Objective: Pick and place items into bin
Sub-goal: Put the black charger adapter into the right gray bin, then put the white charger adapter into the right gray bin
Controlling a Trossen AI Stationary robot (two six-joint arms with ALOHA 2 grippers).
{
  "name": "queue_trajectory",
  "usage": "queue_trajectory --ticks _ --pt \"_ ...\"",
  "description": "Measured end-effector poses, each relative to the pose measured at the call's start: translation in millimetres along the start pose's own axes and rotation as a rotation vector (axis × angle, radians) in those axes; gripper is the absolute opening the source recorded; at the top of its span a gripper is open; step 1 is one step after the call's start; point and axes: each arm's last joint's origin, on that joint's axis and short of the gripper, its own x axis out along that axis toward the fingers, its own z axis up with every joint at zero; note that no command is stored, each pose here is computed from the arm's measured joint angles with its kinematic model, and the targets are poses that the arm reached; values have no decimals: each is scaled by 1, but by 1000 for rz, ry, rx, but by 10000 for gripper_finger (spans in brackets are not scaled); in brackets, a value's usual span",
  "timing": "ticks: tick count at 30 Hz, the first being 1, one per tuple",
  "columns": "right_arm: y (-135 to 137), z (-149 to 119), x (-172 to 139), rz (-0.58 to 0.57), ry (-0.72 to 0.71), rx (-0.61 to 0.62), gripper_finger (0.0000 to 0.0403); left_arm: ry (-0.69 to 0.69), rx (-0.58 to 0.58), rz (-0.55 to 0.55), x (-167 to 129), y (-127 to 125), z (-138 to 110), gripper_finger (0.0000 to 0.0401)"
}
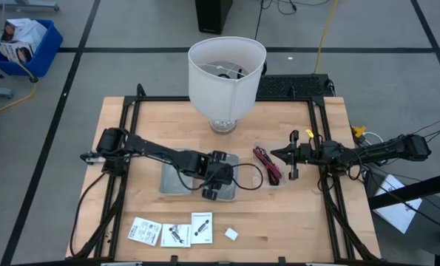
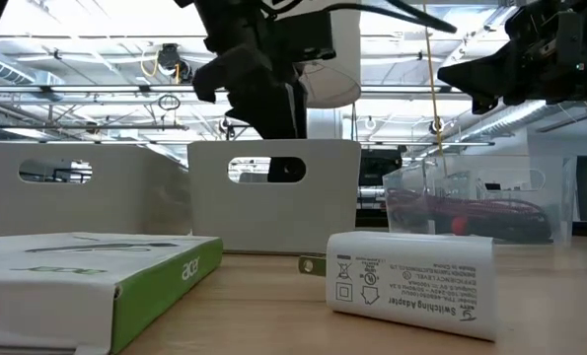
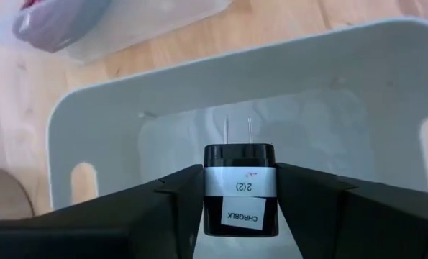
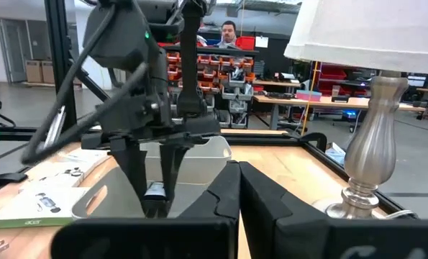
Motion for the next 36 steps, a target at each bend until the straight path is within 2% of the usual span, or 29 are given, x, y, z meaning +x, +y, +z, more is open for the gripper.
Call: queue_trajectory --ticks 8,20,24,27,29,31,36 --pt "0 0 0 0 0 23 0 -7 -67 -33 1 3 0 178" --pt "0 0 0 0 3 46 0 -15 -64 10 10 8 -9 97" --pt "0 -1 0 1 9 45 0 -65 8 56 -17 -5 -3 70" --pt "1 -1 0 11 9 38 0 -116 38 108 -47 -16 -3 33" --pt "3 -1 0 28 12 20 0 -177 53 112 -63 -22 -9 10" --pt "7 -7 -1 55 80 -6 0 -261 48 116 -77 -27 -23 7" --pt "19 21 10 129 129 -15 0 -457 -28 132 -90 -35 -72 4"
